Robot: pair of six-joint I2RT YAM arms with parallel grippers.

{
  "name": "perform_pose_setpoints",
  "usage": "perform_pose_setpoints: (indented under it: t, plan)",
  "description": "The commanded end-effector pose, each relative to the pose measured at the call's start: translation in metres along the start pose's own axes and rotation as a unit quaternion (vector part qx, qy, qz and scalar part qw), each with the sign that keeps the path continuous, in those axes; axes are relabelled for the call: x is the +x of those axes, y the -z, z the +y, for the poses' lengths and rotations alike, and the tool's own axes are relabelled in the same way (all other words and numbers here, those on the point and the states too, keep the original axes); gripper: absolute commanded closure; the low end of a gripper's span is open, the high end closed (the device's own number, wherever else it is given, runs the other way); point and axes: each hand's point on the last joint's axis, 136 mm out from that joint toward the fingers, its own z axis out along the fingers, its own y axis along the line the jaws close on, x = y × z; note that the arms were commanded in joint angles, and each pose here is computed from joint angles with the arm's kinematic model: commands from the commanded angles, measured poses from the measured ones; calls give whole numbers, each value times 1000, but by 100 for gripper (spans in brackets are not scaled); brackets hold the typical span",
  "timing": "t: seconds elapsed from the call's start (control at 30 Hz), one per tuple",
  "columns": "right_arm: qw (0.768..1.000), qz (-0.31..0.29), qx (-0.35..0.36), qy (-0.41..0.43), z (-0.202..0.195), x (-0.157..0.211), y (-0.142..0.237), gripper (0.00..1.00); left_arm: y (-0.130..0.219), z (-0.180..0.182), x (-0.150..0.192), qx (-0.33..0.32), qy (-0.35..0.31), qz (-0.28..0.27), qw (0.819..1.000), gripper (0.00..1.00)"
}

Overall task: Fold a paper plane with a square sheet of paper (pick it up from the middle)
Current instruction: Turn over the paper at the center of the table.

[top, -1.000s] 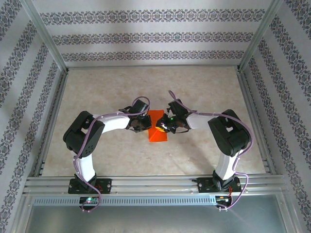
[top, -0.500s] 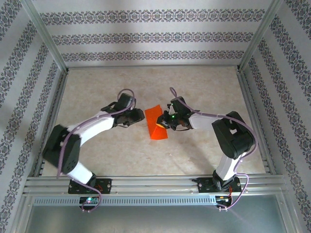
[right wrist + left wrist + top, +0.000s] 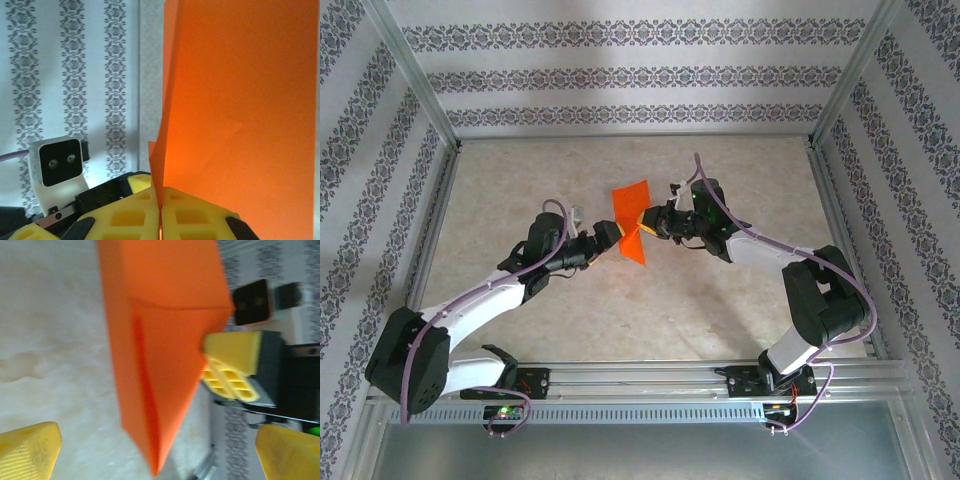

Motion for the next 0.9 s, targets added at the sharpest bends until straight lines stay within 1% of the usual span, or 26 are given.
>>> perform_pose_setpoints:
  t: [0.0, 0.1, 0.23, 0.3, 0.4, 0.57, 0.77, 0.87]
  plan:
    - [998, 15, -62, 1, 34, 2, 5, 90, -1, -55, -7, 132, -12, 5, 991, 0]
    - [997, 28, -72, -4, 38, 7, 7, 90, -4, -62, -9, 148, -21, 6, 989, 3]
    - [996, 36, -78, -5, 41, 9, 7, 90, -2, -57, -12, 130, -31, -4, 991, 13]
    - [996, 40, -80, -5, 42, 10, 7, 90, 0, -56, -13, 123, -37, -5, 992, 20]
    - [996, 46, -82, -4, 40, 12, 8, 89, 4, -54, -13, 113, -36, -5, 993, 35]
    - [995, 49, -86, 5, 41, 13, 12, 89, 6, -50, -15, 109, -31, -4, 994, 54]
    - [995, 50, -84, 3, 38, 11, 11, 87, 1, -46, -17, 108, -17, 2, 994, 72]
    - [995, 50, -82, -1, 34, 9, 11, 83, -2, -40, -19, 101, -10, 3, 995, 81]
